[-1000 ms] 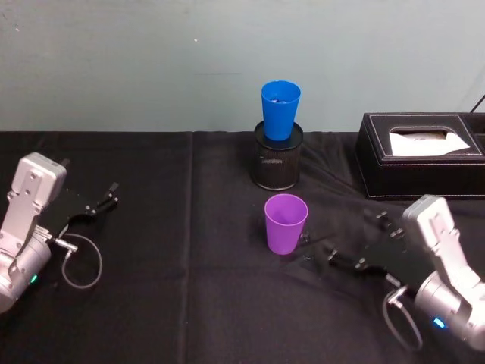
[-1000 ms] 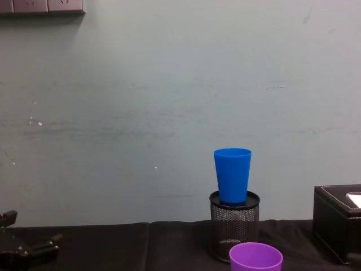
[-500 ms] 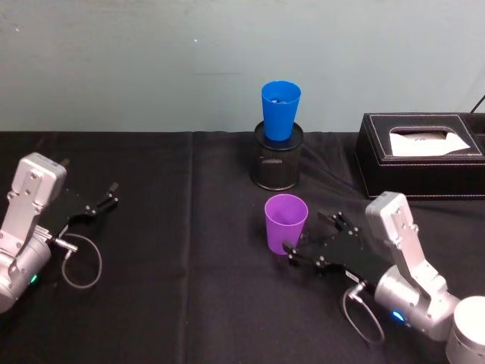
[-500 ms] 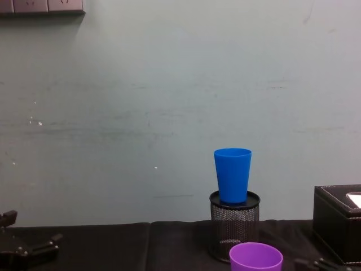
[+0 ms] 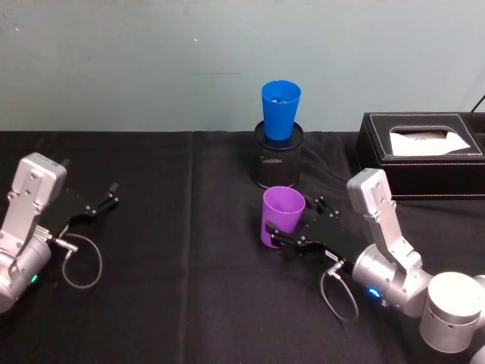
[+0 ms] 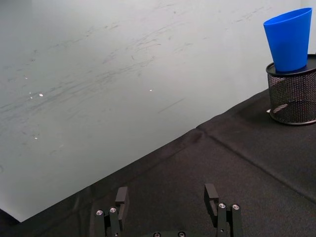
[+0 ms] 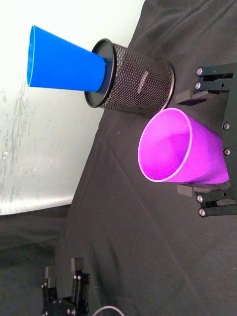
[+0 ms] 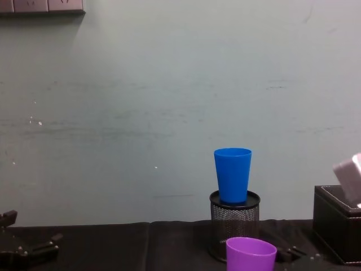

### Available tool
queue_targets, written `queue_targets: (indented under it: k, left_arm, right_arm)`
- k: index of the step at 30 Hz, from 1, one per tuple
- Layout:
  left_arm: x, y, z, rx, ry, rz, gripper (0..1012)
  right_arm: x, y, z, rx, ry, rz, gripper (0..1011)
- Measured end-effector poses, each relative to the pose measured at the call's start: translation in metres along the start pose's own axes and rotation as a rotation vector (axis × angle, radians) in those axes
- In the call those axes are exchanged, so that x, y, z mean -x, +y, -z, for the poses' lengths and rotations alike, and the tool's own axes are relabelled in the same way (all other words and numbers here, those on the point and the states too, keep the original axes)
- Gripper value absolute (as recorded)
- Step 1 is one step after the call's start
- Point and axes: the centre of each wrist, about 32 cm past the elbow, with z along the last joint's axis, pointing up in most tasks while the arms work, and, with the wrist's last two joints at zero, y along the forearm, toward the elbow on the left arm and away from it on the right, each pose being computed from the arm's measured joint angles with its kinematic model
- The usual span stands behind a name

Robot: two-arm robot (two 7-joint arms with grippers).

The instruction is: Pick up one cup with a gripper and tap it against the other cup.

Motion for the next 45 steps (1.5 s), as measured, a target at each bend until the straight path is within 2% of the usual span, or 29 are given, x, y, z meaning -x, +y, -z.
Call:
queue_targets:
  k: [12,25,30,36,39,41,45]
  left_arm:
    - [0.0,0.0,0.0,0.0,0.0,0.0,1000]
    - [0.0,0.0,0.0,0.0,0.0,0.0,1000]
    - [0.0,0.0,0.0,0.0,0.0,0.0,1000]
    - [0.0,0.0,0.0,0.0,0.0,0.0,1000]
    - [0.0,0.0,0.0,0.0,0.0,0.0,1000]
    - [0.0,0.0,0.0,0.0,0.0,0.0,1000]
    - [0.0,0.0,0.0,0.0,0.0,0.0,1000]
  right_arm:
    - [0.003,0.014,-0.001,-0.017,0.028,-0.013,1004]
    - [0.005,0.022,0.0,-0.036,0.043,-0.031,1004]
    - [0.006,0.023,0.0,-0.045,0.055,-0.031,875]
    - [0.007,0.023,-0.001,-0.047,0.056,-0.031,790]
    - [0.008,0.021,-0.007,-0.055,0.049,-0.034,771]
    - [0.007,0.017,-0.015,-0.068,0.036,-0.033,761]
    - [0.003,0.009,-0.04,-0.09,-0.007,-0.017,742]
